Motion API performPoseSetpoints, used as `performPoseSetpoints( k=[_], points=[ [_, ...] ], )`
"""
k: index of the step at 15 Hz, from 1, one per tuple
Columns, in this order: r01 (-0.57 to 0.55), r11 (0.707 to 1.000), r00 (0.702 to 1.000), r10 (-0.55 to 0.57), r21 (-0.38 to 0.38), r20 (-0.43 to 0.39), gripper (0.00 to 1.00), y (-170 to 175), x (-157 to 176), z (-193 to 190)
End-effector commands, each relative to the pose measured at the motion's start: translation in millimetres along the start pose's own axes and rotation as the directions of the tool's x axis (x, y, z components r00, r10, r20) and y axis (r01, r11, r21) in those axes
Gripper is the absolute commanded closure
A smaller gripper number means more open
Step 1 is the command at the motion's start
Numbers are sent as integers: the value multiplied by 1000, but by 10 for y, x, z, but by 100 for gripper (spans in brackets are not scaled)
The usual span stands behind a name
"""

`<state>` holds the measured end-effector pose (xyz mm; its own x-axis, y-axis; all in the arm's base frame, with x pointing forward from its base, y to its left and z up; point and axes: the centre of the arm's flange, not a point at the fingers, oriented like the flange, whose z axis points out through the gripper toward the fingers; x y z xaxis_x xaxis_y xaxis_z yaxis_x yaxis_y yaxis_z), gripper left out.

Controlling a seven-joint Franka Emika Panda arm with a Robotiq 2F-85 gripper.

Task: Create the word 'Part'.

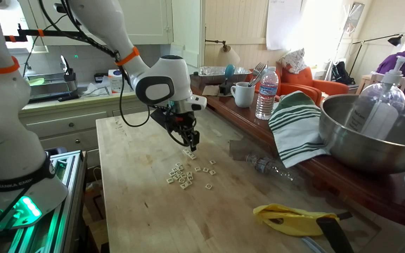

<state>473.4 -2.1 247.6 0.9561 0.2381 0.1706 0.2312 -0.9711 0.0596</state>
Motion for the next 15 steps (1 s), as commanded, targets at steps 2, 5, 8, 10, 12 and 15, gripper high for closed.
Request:
performPoseSetpoints(
  k=[2,5,8,10,12,15],
  points=[
    [18,1000,999,-17,-24,40,7,-115,-106,-54],
    [14,999,998,-12,-36,63,0,-119,-151,-16],
    [13,999,997,-9,-46,78,0,-113,-177,3],
    [13,999,996,-9,-49,93,0,-108,-182,19],
    [17,999,995,-12,-49,102,1,-114,-191,27],
    [20,999,994,-16,-44,104,0,-110,-194,21]
  ],
)
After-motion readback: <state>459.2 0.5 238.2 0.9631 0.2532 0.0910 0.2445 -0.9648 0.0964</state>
